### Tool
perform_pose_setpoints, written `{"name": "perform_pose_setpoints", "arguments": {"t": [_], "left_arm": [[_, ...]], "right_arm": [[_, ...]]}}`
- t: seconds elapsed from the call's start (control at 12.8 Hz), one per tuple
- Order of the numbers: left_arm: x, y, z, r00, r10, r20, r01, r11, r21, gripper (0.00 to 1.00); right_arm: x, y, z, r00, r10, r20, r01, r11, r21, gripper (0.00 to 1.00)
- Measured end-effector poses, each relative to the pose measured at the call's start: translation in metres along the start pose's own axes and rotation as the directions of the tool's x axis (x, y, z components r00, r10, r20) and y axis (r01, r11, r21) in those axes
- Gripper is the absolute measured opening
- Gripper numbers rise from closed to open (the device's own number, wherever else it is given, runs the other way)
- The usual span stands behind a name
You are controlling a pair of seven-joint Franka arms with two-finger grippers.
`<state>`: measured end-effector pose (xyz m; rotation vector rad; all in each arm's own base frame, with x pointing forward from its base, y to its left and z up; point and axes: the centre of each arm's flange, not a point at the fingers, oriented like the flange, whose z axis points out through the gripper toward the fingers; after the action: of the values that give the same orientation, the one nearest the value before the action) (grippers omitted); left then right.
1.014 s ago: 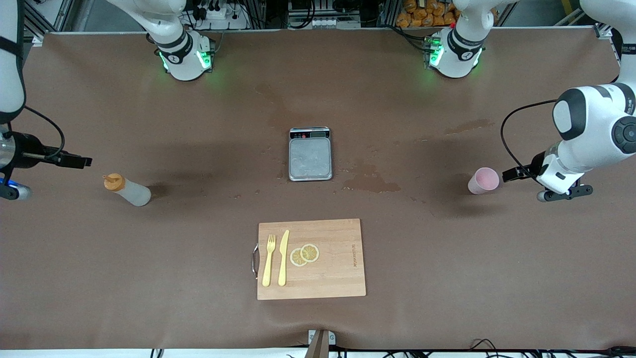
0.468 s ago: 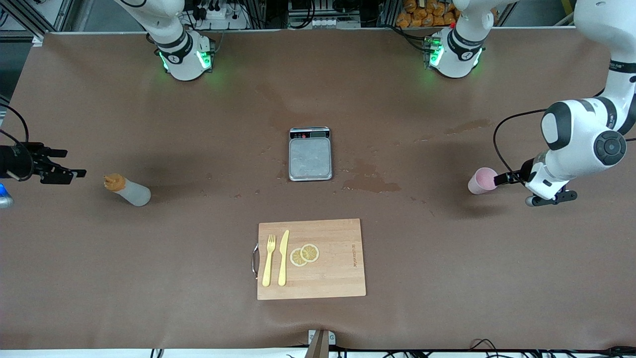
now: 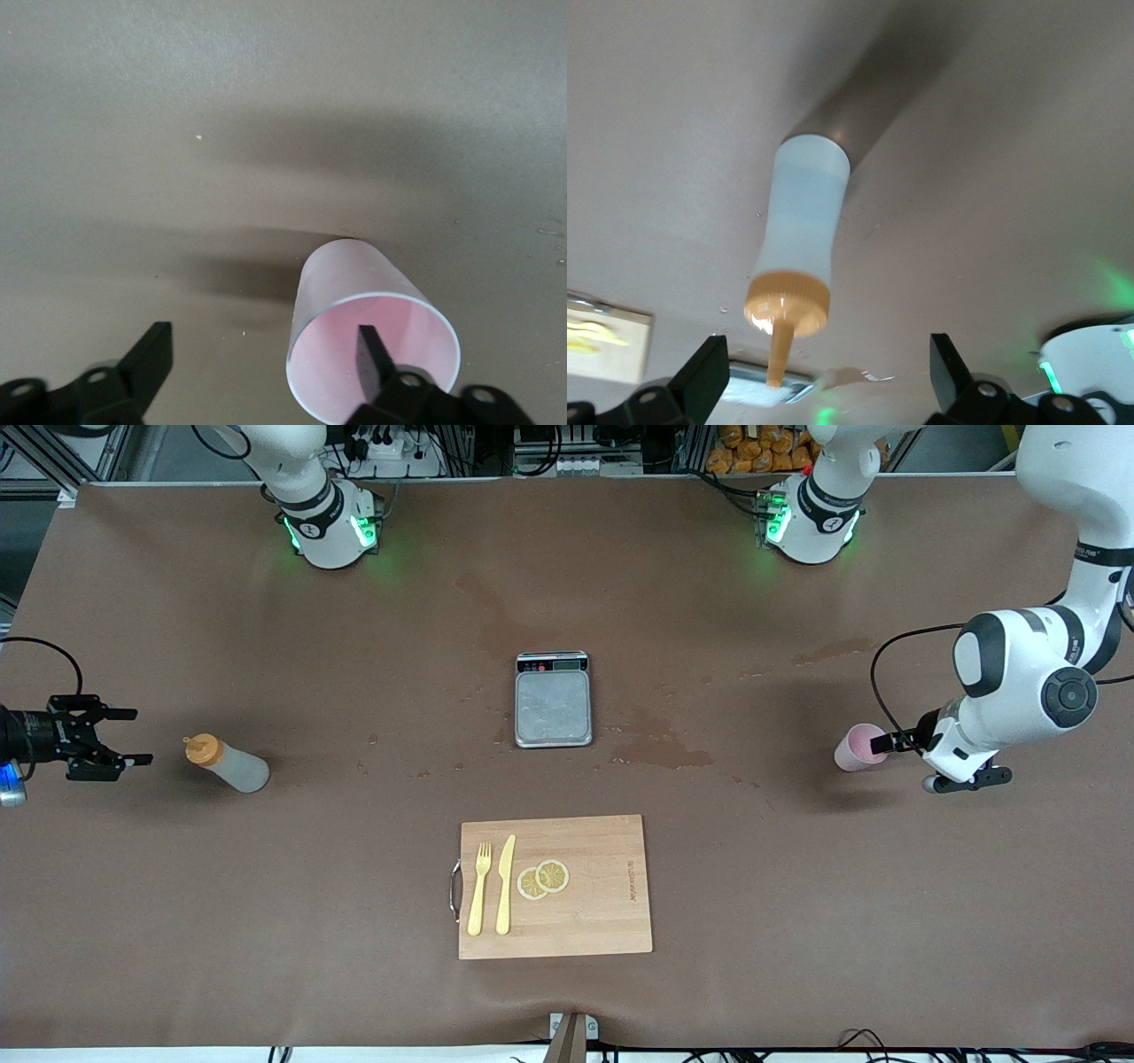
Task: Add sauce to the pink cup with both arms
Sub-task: 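Grasp the pink cup with the left gripper while the right gripper grasps the bottle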
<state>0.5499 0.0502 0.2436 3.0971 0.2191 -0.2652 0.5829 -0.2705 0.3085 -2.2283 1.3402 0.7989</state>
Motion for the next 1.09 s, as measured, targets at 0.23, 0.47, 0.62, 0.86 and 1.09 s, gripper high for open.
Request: {"name": "perform_pose_setpoints", "arguments": {"t": [0.23, 0.47, 0.62, 0.86, 1.09], "left_arm": [[-0.003, 0.001, 0.006, 1.000, 0.001, 0.012, -0.001, 1.000, 0.000, 0.65], [-0.003, 0.004, 0.010, 1.000, 0.003, 0.020, -0.003, 1.000, -0.001, 0.31], [-0.004, 0.015, 0.011, 1.000, 0.020, 0.021, -0.020, 1.000, -0.002, 0.07], [-0.004, 0.024, 0.009, 0.999, 0.036, 0.017, -0.036, 0.999, -0.004, 0.03], [-0.001, 0.032, 0.003, 0.999, 0.049, 0.008, -0.049, 0.999, -0.006, 0.03]], "right_arm": [[0.029, 0.004, 0.023, 0.991, 0.106, 0.088, -0.111, 0.992, 0.054, 1.00], [0.046, 0.005, 0.045, 0.981, 0.148, 0.123, -0.154, 0.987, 0.047, 1.00], [0.060, 0.006, 0.057, 0.980, 0.164, 0.117, -0.171, 0.984, 0.055, 1.00], [0.074, 0.009, 0.076, 0.972, 0.181, 0.148, -0.190, 0.980, 0.052, 1.00], [0.092, 0.018, 0.091, 0.952, 0.205, 0.226, -0.235, 0.965, 0.114, 1.00]]}}
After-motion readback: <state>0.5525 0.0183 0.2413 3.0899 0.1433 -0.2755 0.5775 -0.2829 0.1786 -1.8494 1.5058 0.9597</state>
